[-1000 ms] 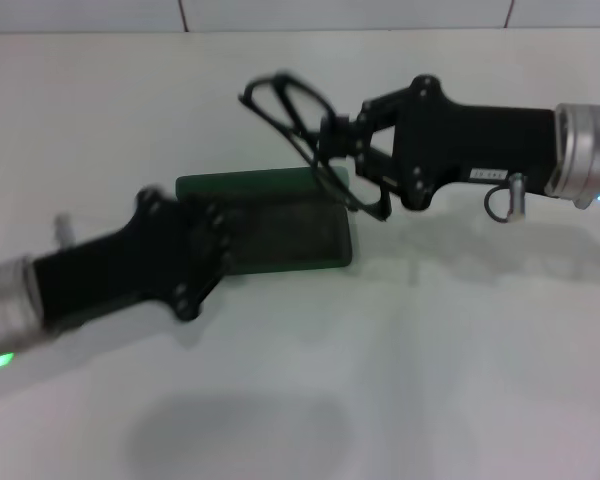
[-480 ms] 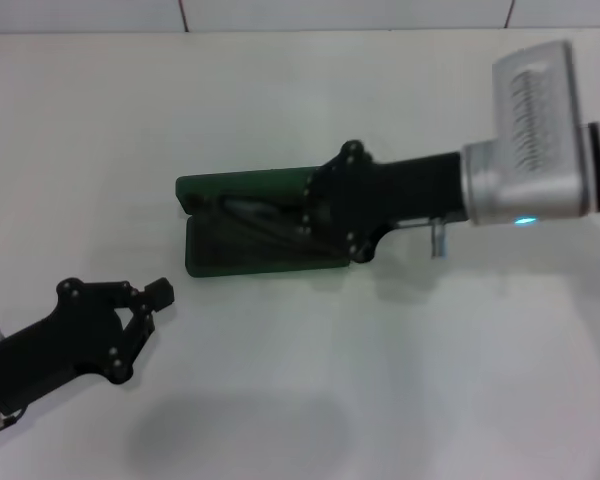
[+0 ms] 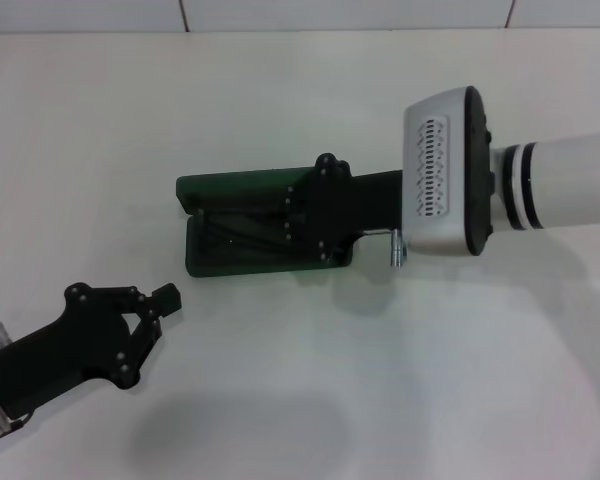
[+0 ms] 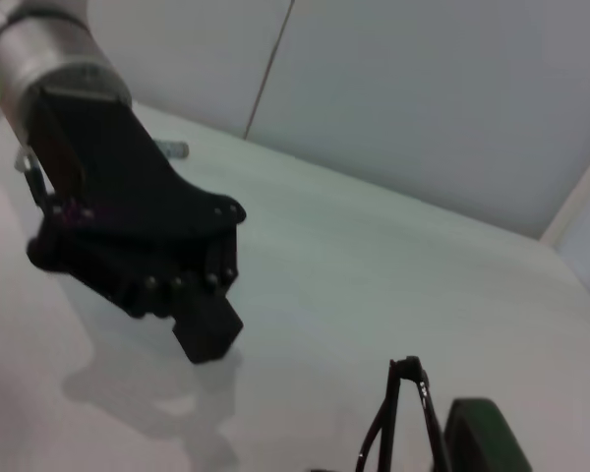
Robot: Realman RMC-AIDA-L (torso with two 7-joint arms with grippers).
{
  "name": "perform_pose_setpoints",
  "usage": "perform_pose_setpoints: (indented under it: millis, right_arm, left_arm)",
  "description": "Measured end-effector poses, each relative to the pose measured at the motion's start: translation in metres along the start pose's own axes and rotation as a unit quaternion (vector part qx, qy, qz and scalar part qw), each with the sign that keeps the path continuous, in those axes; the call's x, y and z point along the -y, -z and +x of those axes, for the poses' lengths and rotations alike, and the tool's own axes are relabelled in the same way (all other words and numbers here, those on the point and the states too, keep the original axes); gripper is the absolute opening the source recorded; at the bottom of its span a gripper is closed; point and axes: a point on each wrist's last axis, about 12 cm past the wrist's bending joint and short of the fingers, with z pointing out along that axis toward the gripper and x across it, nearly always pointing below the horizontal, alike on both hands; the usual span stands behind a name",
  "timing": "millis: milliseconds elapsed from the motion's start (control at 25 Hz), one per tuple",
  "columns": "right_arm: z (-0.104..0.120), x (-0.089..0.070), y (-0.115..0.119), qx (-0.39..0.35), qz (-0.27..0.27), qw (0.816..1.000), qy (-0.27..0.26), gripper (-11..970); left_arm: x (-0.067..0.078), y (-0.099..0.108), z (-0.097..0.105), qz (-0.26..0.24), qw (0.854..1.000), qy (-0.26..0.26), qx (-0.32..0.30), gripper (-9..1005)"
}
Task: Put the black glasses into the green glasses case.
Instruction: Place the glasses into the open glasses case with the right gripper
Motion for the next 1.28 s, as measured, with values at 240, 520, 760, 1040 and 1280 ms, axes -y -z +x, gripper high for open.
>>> perform_pose_setpoints:
  millis: [240,520,760,1040,1280]
  right_arm:
    - [-0.0005,0.0018,-0.004,-0.01,0.014,1.0,0.0,66]
    - [0.0036,0.0016,-0.0048,-0.023,0.025,0.999,0.0,66]
    - [0.0061,0.0002,-0.0061,-0.033,0.028,0.999,0.003,66]
    - [0.0075,0.0013,-0.006,-0.038,0.035,0.999,0.003,65]
    - [0.0056,-0.0004,-0.0098,-0.046,0.044,0.998,0.013,65]
  left_arm:
    - [0.0008,-0.0019,-0.0004,0.004,1.0,0.001,0.002,38]
    - [0.0002,-0.0023,-0.0009,0.005,1.0,0.001,0.002,39]
    - [0.0005,-0.0028,-0.0011,0.006,1.0,0.001,0.003,40]
    - [0.0007,-0.0027,-0.0009,0.006,1.0,0.001,0.003,41]
    - [0.0012,-0.0031,-0.0008,0.007,1.0,0.004,0.003,42]
